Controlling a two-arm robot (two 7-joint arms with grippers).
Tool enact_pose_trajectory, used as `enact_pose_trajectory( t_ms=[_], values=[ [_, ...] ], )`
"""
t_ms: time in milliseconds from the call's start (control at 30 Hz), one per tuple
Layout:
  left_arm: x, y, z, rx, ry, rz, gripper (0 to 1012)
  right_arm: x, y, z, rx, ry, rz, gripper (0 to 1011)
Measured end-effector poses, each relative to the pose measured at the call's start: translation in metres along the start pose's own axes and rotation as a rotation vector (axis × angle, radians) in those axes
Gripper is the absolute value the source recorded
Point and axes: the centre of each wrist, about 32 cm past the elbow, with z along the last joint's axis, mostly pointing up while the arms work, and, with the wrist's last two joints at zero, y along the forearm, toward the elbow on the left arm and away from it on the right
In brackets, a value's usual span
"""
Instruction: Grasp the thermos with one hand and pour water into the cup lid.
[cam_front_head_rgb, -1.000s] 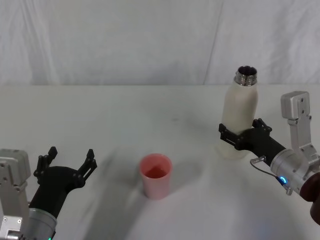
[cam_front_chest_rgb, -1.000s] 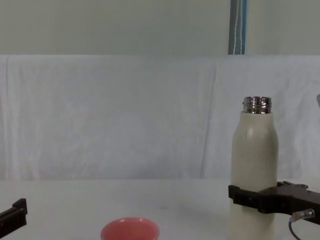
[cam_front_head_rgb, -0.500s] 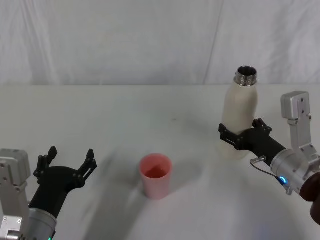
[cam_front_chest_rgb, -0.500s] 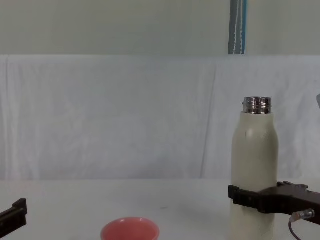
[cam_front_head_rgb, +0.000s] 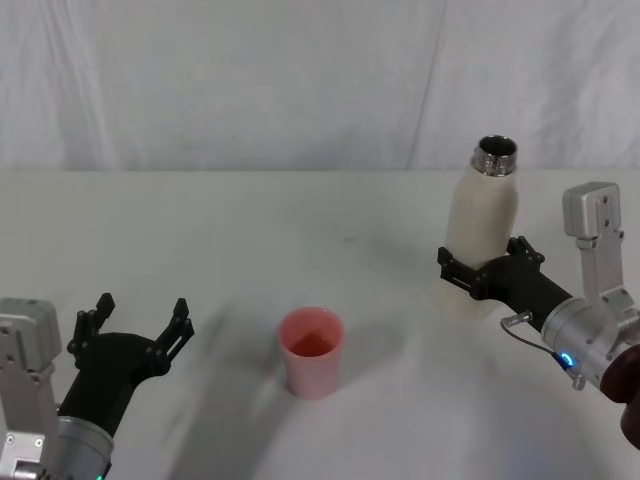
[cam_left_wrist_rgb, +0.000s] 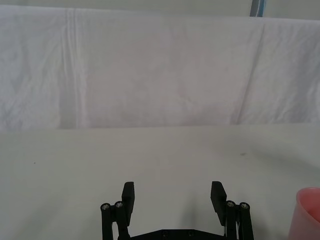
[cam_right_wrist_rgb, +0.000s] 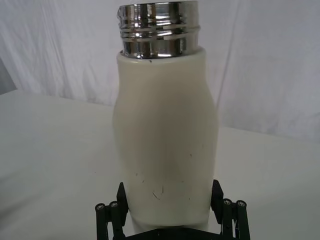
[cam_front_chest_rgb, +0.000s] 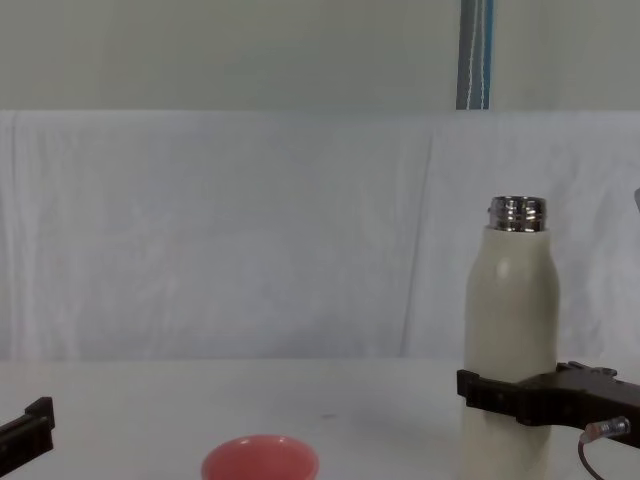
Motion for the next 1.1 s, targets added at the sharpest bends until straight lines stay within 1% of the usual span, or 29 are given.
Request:
enact_pose_trajectory(
  t_ms=[267, 433, 567, 867, 1100],
  values=[
    [0.0000, 0.000, 0.000, 0.000, 0.000, 0.000, 1001, 0.0000, 0.000, 0.000, 0.001, 0.000, 0.000, 1001],
    [0.0000, 0.000, 0.000, 0.000, 0.000, 0.000, 1001, 0.0003, -0.005, 0.001, 0.021, 0.006, 0.000, 1001],
    [0.0000, 0.000, 0.000, 0.000, 0.000, 0.000, 1001, 0.0006, -0.007, 0.002, 0.026, 0.009, 0.005, 1001],
    [0.0000, 0.000, 0.000, 0.000, 0.000, 0.000, 1001, 0.0024, -0.012, 0.002, 0.017, 0.014, 0.022, 1001],
    [0.0000, 0.000, 0.000, 0.000, 0.000, 0.000, 1001, 0.0019, -0.017, 0.003, 0.012, 0.014, 0.031, 1002]
  ],
)
